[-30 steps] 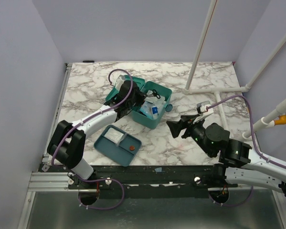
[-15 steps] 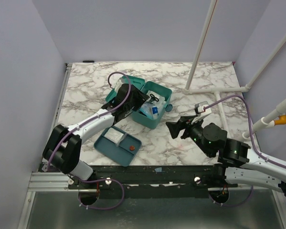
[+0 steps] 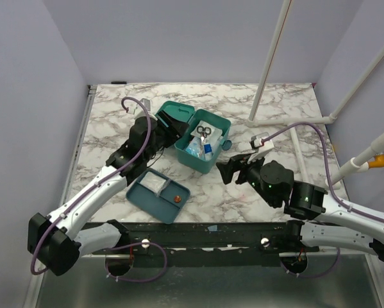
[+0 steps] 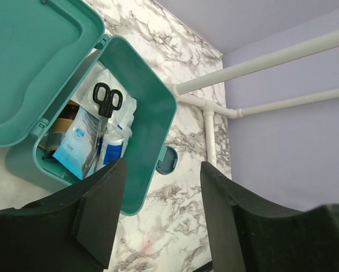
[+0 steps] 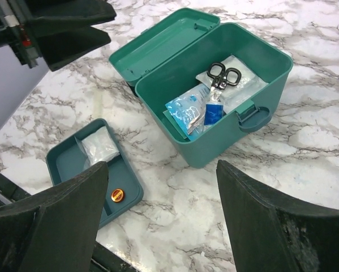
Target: Organize the medicine kit
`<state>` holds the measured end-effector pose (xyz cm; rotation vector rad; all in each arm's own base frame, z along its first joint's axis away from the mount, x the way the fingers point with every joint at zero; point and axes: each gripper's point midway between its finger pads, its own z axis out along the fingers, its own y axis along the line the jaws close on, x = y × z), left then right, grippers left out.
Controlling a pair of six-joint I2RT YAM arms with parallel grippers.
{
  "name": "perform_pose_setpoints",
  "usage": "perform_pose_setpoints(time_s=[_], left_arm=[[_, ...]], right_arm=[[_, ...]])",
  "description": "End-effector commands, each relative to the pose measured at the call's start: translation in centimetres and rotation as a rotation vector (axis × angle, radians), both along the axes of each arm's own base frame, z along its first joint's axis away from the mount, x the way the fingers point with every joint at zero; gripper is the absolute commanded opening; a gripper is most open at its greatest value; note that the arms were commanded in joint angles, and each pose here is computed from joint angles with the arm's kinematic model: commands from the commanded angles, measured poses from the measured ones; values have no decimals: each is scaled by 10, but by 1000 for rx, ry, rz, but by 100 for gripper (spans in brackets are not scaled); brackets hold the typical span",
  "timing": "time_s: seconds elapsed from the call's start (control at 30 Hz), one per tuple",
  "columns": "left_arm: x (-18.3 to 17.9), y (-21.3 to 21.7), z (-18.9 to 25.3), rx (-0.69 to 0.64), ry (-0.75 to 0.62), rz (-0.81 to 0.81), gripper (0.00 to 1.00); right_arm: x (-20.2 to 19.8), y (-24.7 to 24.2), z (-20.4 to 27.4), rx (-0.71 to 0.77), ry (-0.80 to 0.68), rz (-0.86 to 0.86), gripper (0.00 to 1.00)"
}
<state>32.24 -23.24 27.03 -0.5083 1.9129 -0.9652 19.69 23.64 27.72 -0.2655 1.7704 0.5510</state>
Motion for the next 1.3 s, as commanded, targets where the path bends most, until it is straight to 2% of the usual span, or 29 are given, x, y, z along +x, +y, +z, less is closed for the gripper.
perform_pose_setpoints(time_s=[0.0,0.17,0.33,0.6,0.73,1.0,1.13,1.27], left_arm=[[-17,21,8,142,-67,-22,59],[-35,29,24,209,-164,-99,65],[-50,38,27,274,-204,-158,72],[-79,50,29,391,-278,-273,84],[-88,65,20,454,-284,-263,98],[-104,109,8,569,-281,-144,98],[-112,124,6,580,-292,-96,98],[-120,135,4,588,-301,-63,99]], right_arm=[[6,2,11,-13,-10,-17,80],[8,15,10,-38,-2,2,81],[9,32,9,-67,11,41,81],[1,72,-8,-125,69,188,78],[-12,97,-20,-142,85,333,74],[-36,138,-63,-209,170,555,68],[-48,159,-80,-237,218,670,67],[-48,174,-97,-267,256,692,66]])
